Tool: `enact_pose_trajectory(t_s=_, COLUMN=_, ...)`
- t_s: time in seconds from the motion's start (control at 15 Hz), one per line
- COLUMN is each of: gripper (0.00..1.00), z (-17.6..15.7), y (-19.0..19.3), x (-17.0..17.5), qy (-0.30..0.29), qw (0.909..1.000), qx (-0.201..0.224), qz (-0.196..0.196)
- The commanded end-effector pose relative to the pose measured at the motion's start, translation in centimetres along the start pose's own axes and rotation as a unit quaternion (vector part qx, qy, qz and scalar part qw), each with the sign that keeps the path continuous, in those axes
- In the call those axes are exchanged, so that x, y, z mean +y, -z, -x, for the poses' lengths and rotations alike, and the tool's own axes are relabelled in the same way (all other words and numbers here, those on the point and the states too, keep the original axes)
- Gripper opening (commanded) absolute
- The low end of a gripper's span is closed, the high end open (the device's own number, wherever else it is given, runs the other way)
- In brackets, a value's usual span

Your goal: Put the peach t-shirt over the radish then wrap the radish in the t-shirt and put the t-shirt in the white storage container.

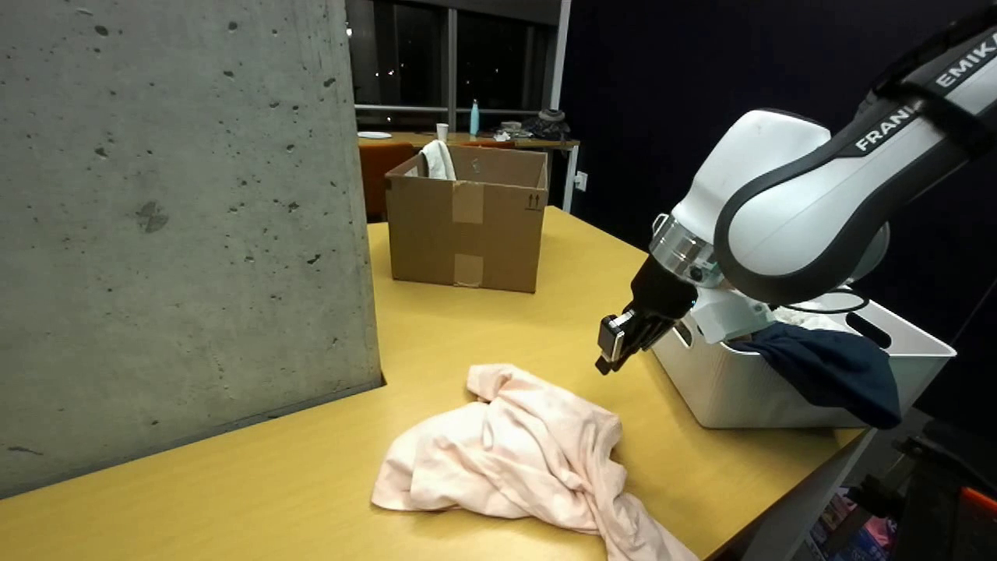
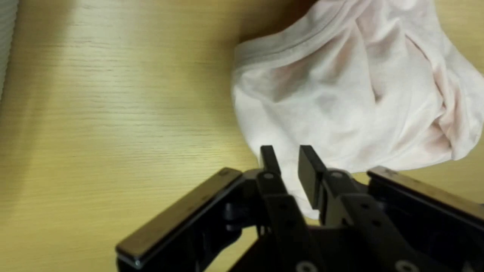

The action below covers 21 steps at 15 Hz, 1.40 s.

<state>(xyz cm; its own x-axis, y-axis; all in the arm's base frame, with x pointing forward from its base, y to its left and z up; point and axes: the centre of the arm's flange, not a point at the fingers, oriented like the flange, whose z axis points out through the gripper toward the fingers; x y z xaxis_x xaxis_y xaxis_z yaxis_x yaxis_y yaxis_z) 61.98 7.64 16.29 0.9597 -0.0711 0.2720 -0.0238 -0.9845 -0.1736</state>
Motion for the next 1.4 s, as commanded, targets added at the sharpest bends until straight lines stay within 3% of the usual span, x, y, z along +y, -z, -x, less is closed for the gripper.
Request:
enact_pose_trajectory(t_s=0.0, gripper=0.55, z=1.0, y=2.1, x=-1.7, qy=0.017, qw=0.9998, qx=0.005, qz=-0.002)
enact_pose_trajectory(t_s=0.4, gripper=0.98, z=1.9, y=0.2, x=-7.0, qy=0.050, qw=0.9985, qx=-0.005, qz=-0.024)
enact_pose_trajectory(t_s=0.93, gripper=1.00, z=5.1, y=-4.8, x=-10.7, qy=0.081, qw=0.9957, qx=-0.041, qz=-0.022)
enact_pose_trajectory(t_s=1.33, gripper=1.00, z=3.4, y=-7.4, x=-12.5, qy=0.102, qw=0.9942, qx=-0.032, qz=0.002)
